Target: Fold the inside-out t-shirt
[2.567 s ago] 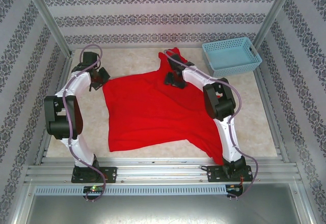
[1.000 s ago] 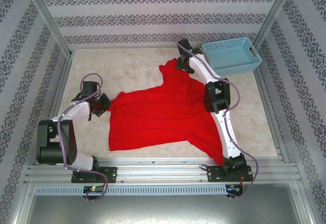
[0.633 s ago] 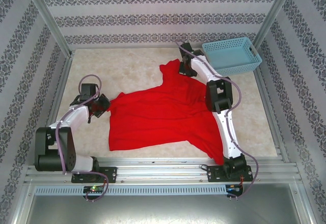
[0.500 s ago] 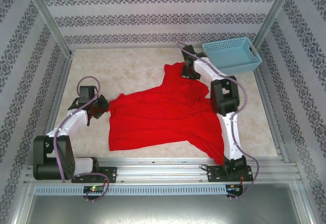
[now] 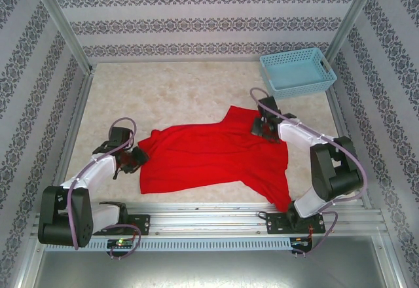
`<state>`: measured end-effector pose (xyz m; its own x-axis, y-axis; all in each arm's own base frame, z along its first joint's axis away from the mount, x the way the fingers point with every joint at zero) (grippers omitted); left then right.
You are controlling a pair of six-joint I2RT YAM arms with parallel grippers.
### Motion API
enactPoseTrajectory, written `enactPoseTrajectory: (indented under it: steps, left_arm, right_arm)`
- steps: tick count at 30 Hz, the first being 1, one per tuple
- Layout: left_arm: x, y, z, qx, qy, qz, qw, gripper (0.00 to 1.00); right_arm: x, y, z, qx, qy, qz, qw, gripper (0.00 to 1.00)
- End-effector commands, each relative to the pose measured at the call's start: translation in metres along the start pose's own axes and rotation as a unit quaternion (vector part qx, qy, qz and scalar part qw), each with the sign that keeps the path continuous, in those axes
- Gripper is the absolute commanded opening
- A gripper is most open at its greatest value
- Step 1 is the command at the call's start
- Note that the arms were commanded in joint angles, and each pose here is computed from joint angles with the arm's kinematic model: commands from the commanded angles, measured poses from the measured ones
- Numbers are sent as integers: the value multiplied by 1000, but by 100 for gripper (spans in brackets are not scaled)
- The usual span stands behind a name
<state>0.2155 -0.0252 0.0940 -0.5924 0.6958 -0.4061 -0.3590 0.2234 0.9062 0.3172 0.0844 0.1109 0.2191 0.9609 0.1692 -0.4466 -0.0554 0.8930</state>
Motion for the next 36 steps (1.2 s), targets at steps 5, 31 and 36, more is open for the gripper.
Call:
enactPoseTrajectory:
  steps: [5,31,36]
  left_arm:
    - [-40,29,39,-52,-73,10,996,56]
    - [-63,-33,88,-70,-125,244,959,29]
    - [-56,-19,86,-83,-101,193,972,14]
  right_arm:
    - [8,11,3,-34,-20,54,998,0]
    - [-12,33,0,-73,-18,25,997,0]
    - [-12,41,4,-92,-15,32,995,0]
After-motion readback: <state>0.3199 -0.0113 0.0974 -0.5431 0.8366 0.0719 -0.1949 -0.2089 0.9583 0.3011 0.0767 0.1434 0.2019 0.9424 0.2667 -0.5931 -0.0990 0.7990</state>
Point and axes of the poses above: each hand's point on the last joint's axis, 136 mm out from that joint toward the fingers, its own y axis back along the fingers, its own x axis along the line the jaws close on, z = x × y, the point moved 7 cm from there along y, back along the fingers, and after that the axes turned 4 degrees about y, right-handed, at the moved point
